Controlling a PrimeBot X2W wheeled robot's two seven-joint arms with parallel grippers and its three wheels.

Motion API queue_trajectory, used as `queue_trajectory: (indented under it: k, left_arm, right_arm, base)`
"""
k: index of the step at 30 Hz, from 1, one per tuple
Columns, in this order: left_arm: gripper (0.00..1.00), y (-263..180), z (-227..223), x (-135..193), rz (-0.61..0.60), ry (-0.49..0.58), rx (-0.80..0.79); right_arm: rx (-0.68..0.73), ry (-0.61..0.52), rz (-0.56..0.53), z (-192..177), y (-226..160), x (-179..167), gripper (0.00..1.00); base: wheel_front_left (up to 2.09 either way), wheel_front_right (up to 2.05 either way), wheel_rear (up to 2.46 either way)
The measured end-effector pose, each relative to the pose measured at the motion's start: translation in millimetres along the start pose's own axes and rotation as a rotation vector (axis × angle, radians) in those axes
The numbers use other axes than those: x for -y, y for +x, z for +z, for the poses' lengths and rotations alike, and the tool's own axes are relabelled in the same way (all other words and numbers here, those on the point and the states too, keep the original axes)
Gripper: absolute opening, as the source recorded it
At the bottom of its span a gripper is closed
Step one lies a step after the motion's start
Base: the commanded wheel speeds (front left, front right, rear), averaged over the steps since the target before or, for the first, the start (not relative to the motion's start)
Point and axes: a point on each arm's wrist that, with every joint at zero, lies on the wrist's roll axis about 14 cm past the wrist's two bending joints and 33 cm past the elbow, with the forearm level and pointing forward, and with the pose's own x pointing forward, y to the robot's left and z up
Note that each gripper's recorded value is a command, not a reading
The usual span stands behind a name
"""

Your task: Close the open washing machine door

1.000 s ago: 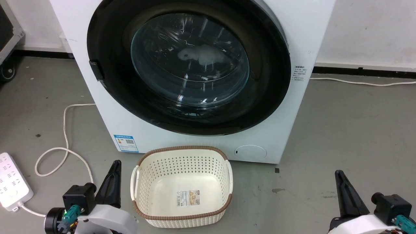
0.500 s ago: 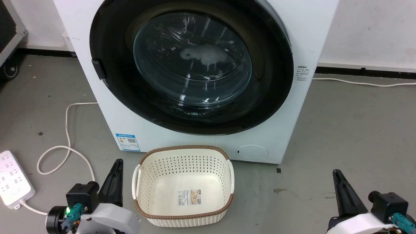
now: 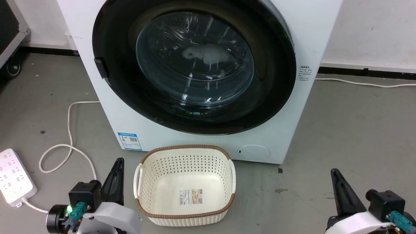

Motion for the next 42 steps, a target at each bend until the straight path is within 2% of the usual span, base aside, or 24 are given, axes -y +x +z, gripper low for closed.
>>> queue_trajectory:
  k: [42]
  left_arm:
    - [0.00, -6.3, 0.6, -4.0, 0.047, 0.054, -0.029]
  right_arm:
    - [-0.037, -0.074, 0.060, 1.7, 9.7, -18.1, 0.00]
  base:
    - [0.00, 0.00, 0.00]
